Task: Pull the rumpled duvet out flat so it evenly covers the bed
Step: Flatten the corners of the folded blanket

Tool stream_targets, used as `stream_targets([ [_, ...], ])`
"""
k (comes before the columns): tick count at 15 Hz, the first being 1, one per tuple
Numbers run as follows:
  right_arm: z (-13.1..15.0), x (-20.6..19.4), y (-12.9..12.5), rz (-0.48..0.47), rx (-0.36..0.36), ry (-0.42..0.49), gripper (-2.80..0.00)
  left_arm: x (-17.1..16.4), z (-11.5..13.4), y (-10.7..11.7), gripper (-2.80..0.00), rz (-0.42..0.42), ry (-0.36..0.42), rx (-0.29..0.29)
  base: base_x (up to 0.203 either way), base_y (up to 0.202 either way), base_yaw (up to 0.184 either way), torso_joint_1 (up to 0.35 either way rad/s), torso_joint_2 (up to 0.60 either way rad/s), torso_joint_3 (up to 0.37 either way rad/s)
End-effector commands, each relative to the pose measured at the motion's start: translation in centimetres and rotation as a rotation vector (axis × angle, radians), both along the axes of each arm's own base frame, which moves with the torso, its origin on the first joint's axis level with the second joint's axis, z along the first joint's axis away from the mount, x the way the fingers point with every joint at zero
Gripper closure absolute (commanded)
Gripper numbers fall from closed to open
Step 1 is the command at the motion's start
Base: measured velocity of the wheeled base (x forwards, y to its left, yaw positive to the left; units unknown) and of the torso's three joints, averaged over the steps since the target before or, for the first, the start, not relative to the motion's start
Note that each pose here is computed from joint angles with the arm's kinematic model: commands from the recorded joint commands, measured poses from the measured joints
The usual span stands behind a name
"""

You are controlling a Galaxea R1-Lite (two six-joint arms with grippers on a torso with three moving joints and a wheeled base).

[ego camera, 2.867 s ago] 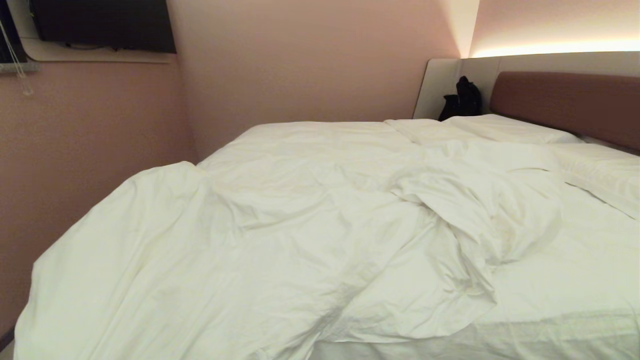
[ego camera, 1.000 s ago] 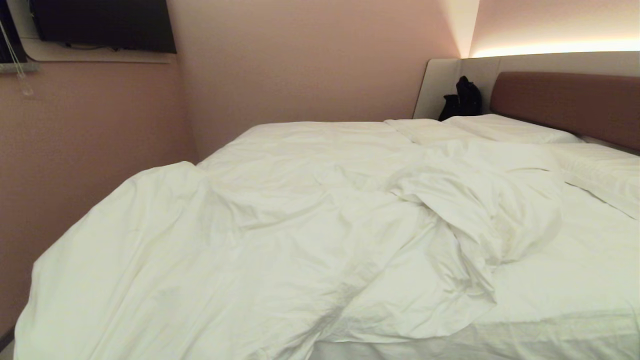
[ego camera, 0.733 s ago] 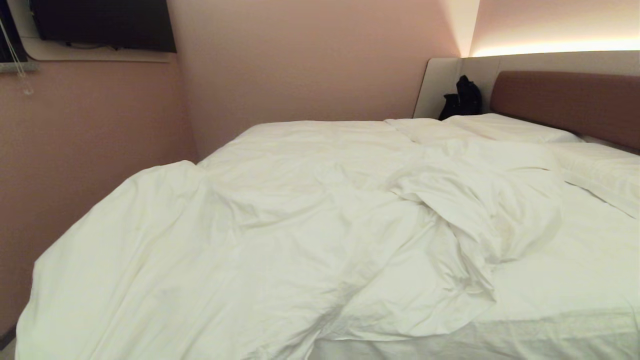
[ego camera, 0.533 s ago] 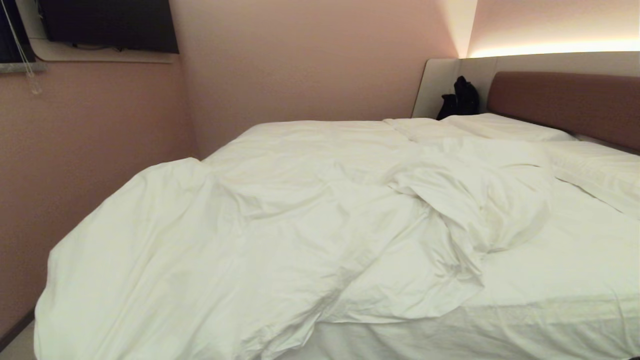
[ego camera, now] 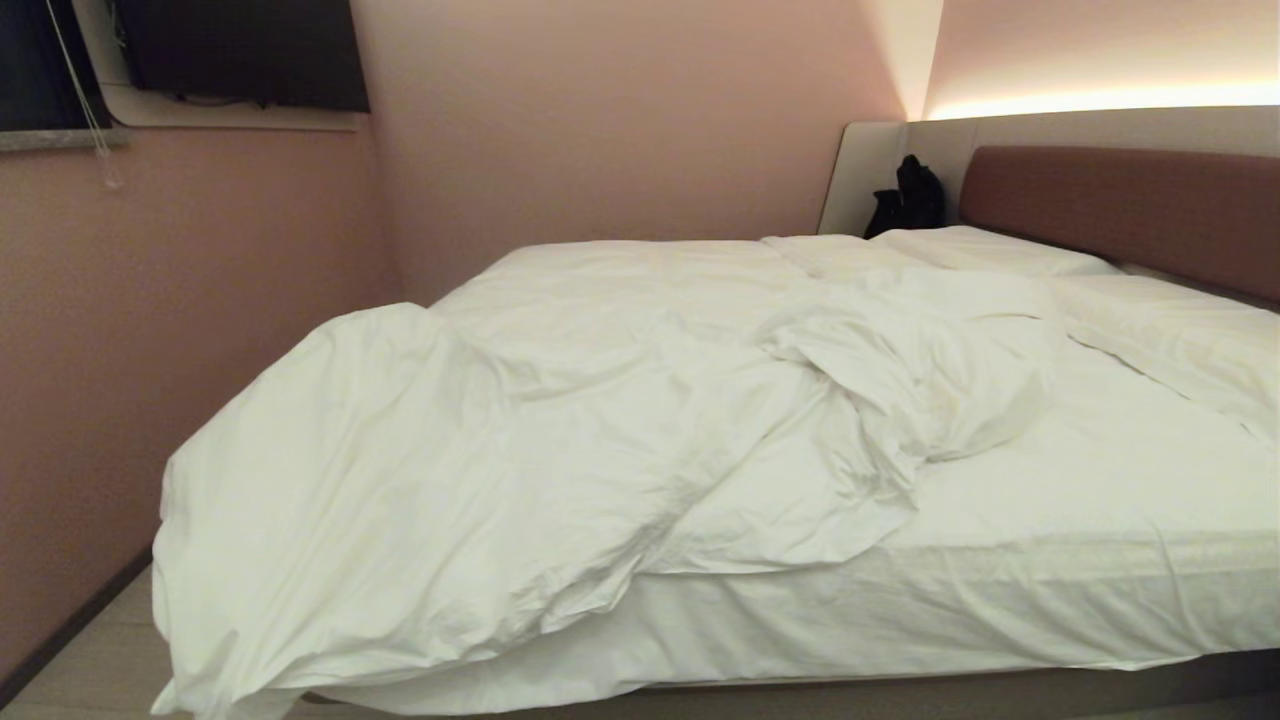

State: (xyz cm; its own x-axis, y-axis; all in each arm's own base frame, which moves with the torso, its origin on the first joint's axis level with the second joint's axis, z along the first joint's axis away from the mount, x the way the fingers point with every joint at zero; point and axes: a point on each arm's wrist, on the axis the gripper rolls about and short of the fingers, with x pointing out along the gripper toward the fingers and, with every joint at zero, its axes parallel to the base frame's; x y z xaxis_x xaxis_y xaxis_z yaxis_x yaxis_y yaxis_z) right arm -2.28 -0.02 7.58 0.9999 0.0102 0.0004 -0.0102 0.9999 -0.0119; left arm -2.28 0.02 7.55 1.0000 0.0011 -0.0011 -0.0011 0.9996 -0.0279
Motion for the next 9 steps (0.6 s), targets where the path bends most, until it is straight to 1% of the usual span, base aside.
stream_targets([
  [1, 0.02, 0.00, 0.00, -0.001, 0.000, 0.000, 0.00, 0.00, -0.02, 0.00, 0.00, 0.000, 0.000, 0.003, 0.000, 0.000, 0.000, 0.000, 0.00, 0.000],
  [9, 0.00, 0.00, 0.00, 0.001, 0.000, 0.002, 0.00, 0.00, -0.02, 0.00, 0.00, 0.000, 0.000, 0.000, 0.000, 0.000, 0.000, 0.000, 0.00, 0.000],
])
